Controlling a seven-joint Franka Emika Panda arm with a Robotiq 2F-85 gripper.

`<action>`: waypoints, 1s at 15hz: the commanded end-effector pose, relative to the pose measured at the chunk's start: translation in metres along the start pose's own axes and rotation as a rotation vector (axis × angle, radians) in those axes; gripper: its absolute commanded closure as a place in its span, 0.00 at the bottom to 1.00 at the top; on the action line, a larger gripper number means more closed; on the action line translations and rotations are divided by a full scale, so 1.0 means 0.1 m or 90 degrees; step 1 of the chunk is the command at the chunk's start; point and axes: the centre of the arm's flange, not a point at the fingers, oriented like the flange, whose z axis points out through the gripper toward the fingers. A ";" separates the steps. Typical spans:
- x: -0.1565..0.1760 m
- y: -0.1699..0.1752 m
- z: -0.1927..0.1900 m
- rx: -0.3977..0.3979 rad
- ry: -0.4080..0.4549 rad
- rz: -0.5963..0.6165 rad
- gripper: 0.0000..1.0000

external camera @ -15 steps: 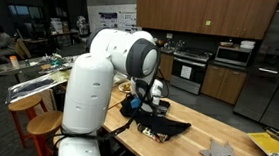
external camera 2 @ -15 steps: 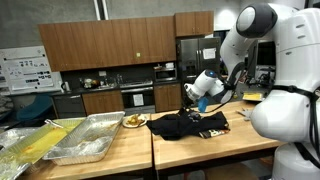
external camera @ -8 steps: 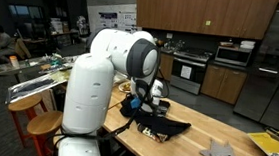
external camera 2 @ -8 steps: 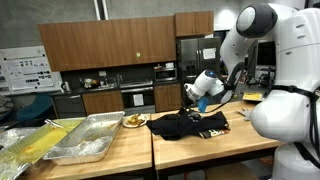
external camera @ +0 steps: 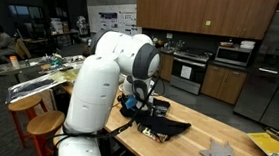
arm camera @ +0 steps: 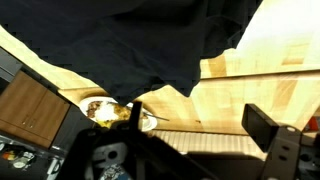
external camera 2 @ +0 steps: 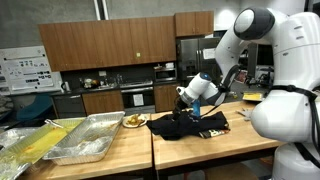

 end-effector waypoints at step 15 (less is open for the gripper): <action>0.13 0.13 0.51 -0.001 -0.022 -0.321 0.00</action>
